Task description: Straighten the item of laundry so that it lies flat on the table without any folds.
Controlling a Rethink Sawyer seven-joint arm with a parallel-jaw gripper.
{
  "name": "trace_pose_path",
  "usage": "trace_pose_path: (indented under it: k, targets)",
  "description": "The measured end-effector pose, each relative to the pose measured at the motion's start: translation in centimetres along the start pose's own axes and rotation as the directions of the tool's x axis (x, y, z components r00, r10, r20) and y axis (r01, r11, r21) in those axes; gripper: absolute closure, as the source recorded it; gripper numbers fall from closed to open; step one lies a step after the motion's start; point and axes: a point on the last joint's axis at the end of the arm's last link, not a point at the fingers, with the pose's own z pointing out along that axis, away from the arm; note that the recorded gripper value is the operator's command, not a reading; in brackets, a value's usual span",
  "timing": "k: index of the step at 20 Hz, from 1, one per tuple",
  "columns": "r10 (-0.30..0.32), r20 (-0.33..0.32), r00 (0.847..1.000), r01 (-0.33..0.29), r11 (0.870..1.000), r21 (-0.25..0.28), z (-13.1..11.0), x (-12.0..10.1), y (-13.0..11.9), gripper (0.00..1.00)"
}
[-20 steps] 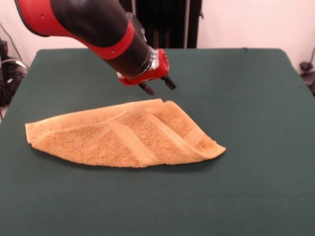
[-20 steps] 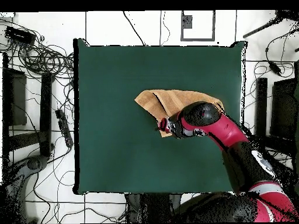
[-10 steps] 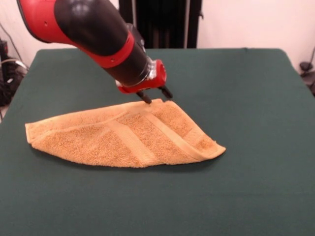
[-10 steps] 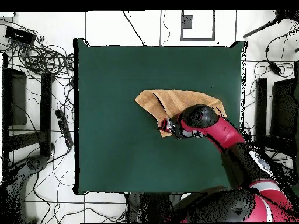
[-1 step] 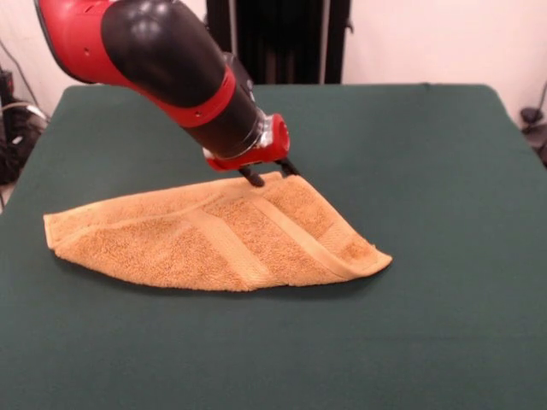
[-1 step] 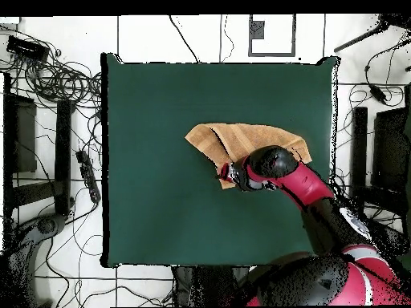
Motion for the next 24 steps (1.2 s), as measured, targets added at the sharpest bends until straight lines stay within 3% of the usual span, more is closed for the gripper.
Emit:
trace_pose_path:
  k: [13,24]
  targets:
    - [0.007,-0.004,1.000,-0.007,1.000,-0.012,0.0,-0.1,-0.2,0.00]
    - [0.059,-0.022,0.998,-0.061,0.993,-0.102,-0.2,-0.4,-1.5,0.00]
